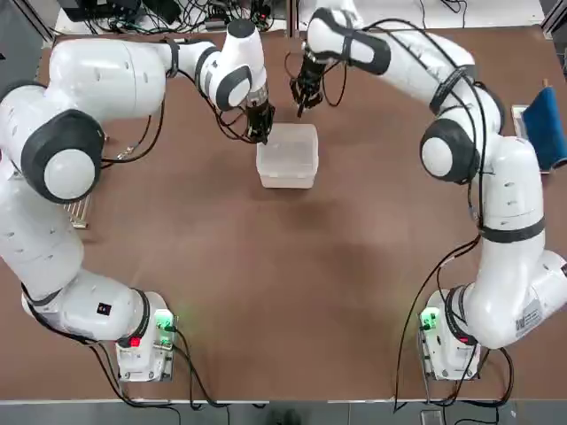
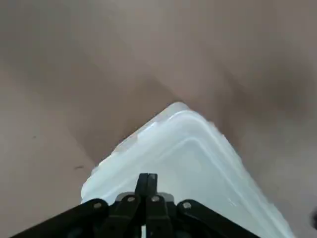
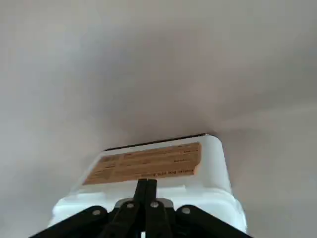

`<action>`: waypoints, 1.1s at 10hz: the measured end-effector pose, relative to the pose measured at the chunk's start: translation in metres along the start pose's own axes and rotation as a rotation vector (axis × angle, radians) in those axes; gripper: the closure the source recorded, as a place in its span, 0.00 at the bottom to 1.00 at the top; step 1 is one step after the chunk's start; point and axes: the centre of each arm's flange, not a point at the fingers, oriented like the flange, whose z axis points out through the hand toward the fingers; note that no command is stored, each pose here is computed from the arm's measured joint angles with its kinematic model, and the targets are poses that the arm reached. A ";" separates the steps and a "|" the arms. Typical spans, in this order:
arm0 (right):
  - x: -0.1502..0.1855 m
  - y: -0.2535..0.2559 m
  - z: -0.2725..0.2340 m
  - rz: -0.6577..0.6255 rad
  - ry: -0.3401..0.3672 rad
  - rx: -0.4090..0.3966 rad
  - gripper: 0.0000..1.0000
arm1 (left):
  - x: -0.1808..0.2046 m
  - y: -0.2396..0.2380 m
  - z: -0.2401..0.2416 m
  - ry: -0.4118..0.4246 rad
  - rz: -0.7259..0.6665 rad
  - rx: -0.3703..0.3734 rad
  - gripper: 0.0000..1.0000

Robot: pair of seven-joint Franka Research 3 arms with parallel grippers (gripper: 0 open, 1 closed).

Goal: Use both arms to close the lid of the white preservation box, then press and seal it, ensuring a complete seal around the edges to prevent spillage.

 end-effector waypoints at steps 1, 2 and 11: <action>0.009 0.008 -0.031 0.023 0.015 0.040 0.97 | 0.013 0.000 -0.009 0.013 -0.017 0.023 0.99; 0.018 0.020 -0.072 0.043 0.050 0.082 0.95 | 0.029 0.001 -0.027 0.026 -0.032 0.030 0.99; -0.020 0.214 -0.365 -0.057 0.337 -0.091 0.11 | 0.172 -0.067 -0.258 0.133 0.255 0.090 0.04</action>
